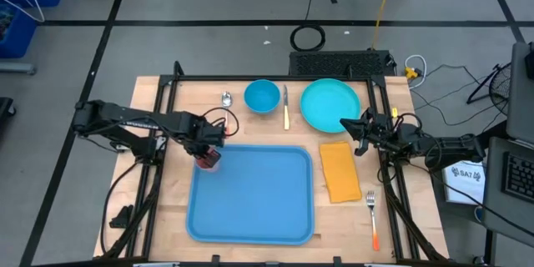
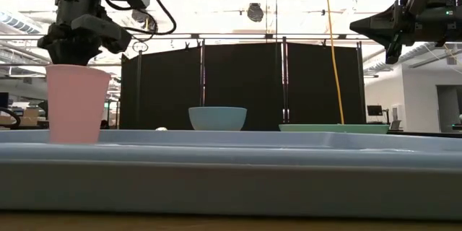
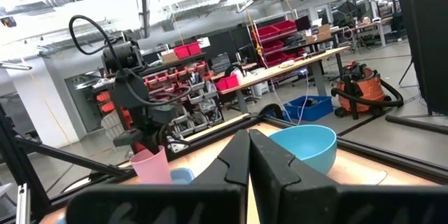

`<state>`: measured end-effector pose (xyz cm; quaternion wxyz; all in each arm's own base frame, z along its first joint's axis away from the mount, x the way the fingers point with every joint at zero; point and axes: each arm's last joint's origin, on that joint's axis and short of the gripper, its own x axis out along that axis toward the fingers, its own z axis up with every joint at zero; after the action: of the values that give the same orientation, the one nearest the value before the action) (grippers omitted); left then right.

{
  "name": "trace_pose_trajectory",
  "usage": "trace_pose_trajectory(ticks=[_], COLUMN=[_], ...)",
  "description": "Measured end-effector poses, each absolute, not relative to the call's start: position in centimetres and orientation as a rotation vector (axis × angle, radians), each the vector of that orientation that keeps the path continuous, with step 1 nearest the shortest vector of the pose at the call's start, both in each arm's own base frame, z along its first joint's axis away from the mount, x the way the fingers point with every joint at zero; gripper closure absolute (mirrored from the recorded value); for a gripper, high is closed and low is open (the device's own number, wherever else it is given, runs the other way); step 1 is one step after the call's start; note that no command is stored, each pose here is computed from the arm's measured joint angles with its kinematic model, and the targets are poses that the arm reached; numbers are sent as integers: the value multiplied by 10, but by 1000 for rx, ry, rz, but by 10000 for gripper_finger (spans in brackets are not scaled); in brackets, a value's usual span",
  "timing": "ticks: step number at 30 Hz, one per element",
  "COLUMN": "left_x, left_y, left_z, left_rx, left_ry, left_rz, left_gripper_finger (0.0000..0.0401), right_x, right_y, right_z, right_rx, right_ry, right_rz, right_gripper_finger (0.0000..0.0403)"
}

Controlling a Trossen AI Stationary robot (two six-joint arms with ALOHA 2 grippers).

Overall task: Set up tray
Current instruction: Put the pink cup on the blue serving tray, then put the light blue plate on the blue serving tray

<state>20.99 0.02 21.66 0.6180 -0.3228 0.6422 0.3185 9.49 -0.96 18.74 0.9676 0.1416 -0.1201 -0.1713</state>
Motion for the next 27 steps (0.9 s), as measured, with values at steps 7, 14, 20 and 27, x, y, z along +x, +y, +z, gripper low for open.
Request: trace_pose_trajectory(ticks=[7,14,20,27], left_x=[209,209,209,209], left_y=[0,0,-2,-3], left_z=[216,217,218,218], left_rx=[-745,-758,-778,-793], left_ry=[1478,1472,1491,1504], left_rz=[744,738,703,683], left_gripper_finger=[319,297,269,235], right_x=[95,95,95,95], right_y=[-10,-10,-10,-10], right_z=[187,187,187,187], right_rx=[286,286,286,286], right_ry=[-243,-241,-241,-241], right_rz=[-346,-347,-347,-348], right_gripper_finger=[403,403,403,403])
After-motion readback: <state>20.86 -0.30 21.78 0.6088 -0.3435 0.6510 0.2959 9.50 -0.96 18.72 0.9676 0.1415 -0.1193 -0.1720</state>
